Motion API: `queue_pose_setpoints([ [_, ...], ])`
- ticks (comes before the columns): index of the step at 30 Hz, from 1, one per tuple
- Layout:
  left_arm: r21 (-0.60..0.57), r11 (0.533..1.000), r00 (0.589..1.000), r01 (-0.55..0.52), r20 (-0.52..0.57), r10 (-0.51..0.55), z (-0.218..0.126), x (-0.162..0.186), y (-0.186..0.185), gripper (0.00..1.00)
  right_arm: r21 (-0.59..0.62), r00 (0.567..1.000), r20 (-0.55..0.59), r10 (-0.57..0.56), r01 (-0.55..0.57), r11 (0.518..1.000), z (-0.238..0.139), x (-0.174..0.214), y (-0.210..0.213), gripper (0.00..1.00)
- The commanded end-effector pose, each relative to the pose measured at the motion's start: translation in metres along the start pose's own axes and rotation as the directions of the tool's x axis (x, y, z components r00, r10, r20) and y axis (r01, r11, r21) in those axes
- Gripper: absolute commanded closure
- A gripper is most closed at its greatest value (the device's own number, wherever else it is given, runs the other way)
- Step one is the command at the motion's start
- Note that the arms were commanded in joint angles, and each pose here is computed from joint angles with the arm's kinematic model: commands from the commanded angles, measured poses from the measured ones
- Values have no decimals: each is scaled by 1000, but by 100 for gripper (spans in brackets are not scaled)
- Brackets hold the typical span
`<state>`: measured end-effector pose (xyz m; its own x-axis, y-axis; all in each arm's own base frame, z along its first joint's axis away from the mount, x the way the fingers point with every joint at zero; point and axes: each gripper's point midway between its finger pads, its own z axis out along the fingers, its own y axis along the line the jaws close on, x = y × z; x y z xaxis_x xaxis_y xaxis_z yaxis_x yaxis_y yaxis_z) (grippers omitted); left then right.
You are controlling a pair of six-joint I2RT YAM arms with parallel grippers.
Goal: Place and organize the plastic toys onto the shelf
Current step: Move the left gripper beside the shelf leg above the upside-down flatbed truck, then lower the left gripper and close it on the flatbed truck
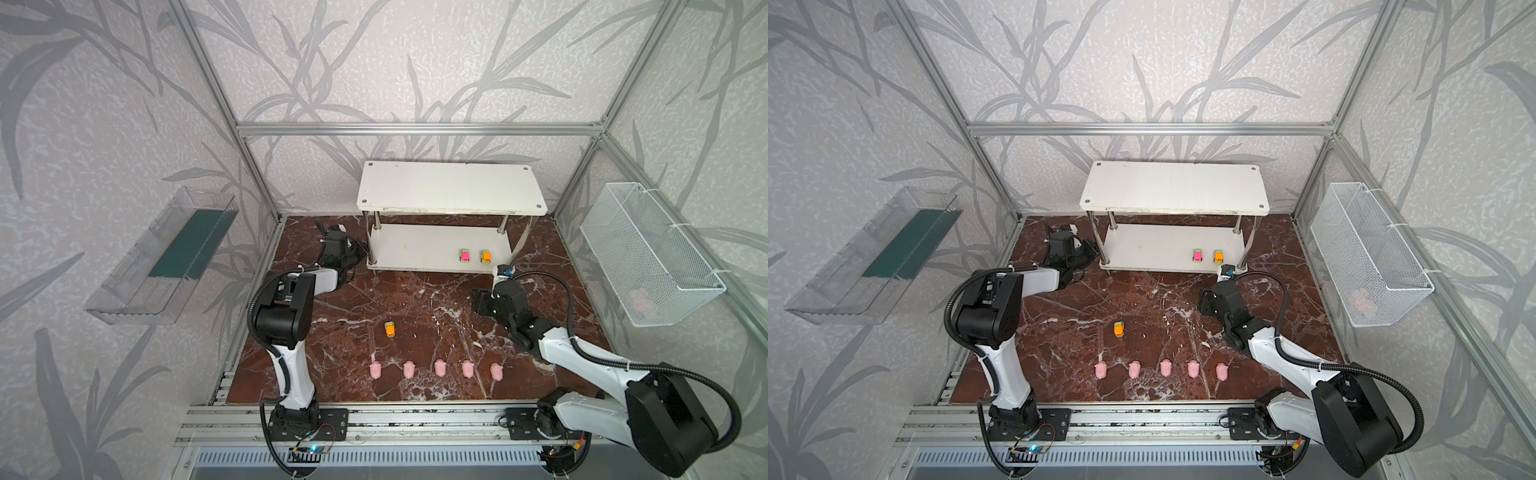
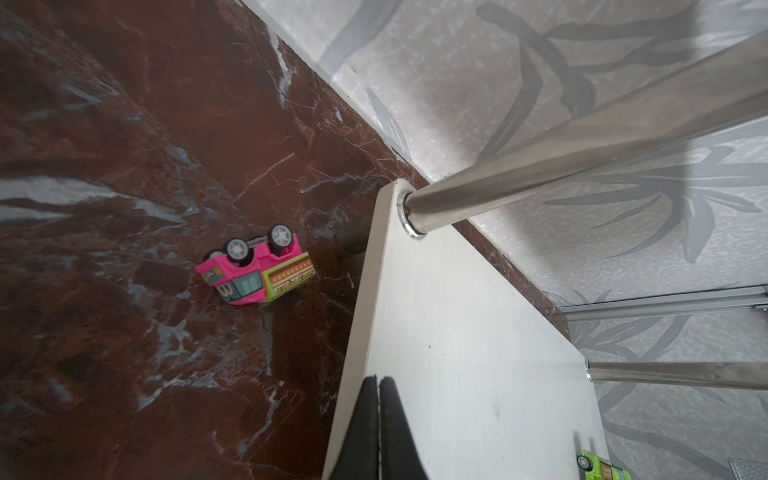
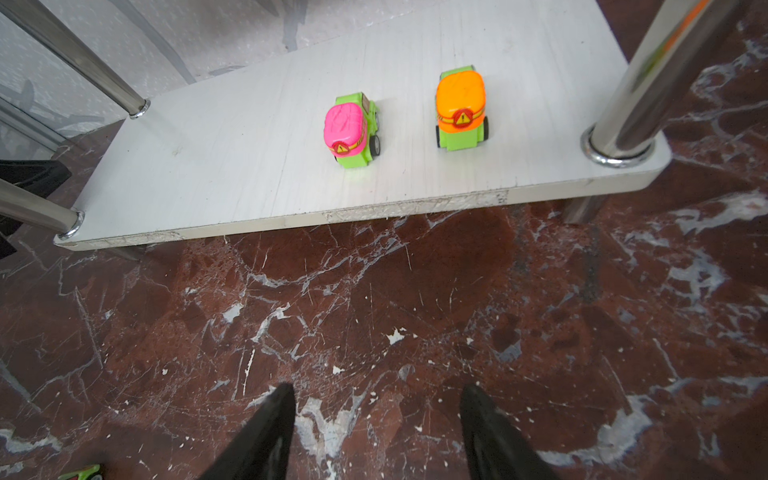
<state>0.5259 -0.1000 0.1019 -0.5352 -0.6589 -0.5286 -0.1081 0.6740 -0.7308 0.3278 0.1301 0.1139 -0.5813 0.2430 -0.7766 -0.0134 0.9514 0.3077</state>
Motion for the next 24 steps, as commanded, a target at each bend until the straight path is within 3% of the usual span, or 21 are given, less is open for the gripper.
queue_pose_setpoints([
  [1,-22,1000,999,-5,45,6,-6,-22,8,87,2,1000,9,12,-12,1000,2,-5,1,36],
  [5,-54,998,998,-29,52,32,-12,-32,21,80,2,1000,2,14,-14,1000,4,-3,1,36],
  [8,-100,989,994,-104,17,107,-13,-34,28,73,4,1000,-4,15,-15,1000,6,-1,0,36],
  [19,-159,940,948,-302,-150,279,1,-29,39,35,-6,1000,-17,18,-18,1000,8,0,4,36],
  [24,-199,917,932,-345,-189,309,6,-26,51,30,-30,999,-13,29,-30,999,2,-7,10,36],
])
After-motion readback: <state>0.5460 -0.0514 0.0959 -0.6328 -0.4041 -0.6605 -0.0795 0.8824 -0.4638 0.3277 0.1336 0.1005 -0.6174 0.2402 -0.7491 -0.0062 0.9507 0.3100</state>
